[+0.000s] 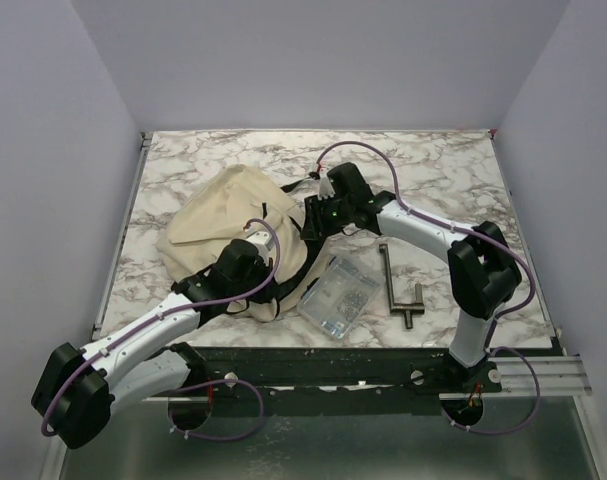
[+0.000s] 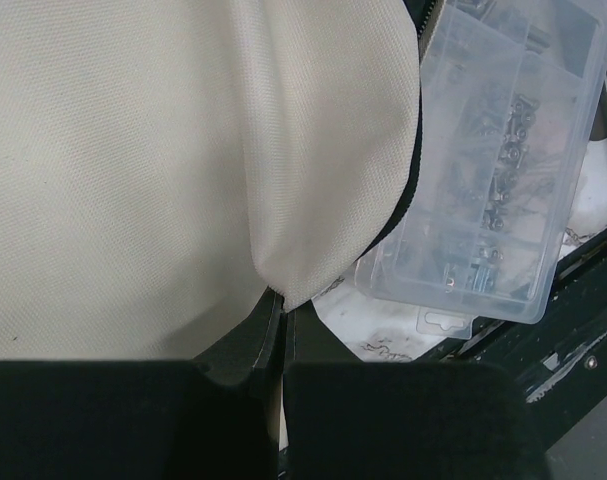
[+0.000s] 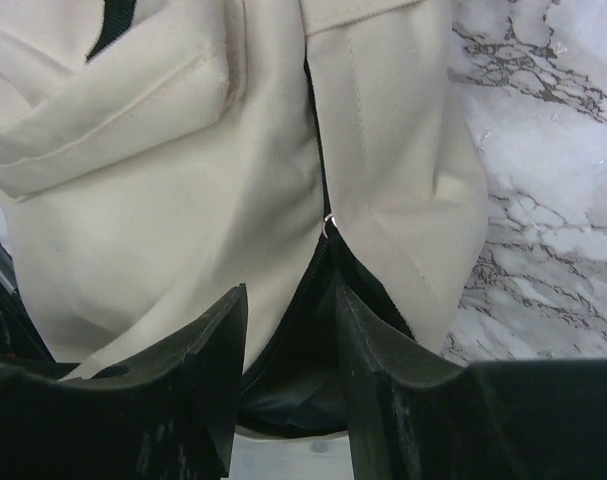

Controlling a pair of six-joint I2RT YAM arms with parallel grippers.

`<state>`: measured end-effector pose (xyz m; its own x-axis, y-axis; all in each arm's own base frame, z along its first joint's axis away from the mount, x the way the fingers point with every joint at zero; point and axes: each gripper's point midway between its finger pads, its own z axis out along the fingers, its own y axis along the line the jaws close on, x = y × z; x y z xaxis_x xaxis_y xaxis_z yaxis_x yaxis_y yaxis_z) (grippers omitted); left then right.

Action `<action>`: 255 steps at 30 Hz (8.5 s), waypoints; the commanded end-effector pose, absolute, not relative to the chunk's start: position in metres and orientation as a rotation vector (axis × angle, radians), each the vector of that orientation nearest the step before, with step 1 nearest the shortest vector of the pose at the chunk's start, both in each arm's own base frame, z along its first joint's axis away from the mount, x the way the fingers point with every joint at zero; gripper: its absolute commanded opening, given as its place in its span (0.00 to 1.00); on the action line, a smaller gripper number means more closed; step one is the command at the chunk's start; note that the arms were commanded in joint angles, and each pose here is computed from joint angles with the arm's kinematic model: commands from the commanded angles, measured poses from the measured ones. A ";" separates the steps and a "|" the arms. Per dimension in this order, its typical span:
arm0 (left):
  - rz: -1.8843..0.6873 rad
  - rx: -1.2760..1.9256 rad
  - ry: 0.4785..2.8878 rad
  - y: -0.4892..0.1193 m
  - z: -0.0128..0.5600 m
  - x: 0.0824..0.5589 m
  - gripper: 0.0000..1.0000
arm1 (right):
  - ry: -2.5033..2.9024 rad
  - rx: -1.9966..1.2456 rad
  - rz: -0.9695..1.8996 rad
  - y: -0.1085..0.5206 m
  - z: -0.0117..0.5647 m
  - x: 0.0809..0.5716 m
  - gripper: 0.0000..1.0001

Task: Pack the student bag
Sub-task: Zip the student bag at the center of the board.

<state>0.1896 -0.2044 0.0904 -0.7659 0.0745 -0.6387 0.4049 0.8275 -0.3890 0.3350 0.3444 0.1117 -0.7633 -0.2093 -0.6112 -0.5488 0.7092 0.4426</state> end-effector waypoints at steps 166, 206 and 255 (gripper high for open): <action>-0.870 0.240 2.430 -0.276 0.115 0.224 0.00 | 2.445 -0.238 0.969 0.314 0.119 0.286 0.71; -0.838 0.303 2.267 -0.243 0.169 0.202 0.00 | 2.469 0.212 1.079 0.321 0.137 0.270 0.71; -0.305 -0.454 2.304 -0.074 0.114 0.227 0.00 | 2.187 0.332 1.040 0.293 0.139 0.300 0.00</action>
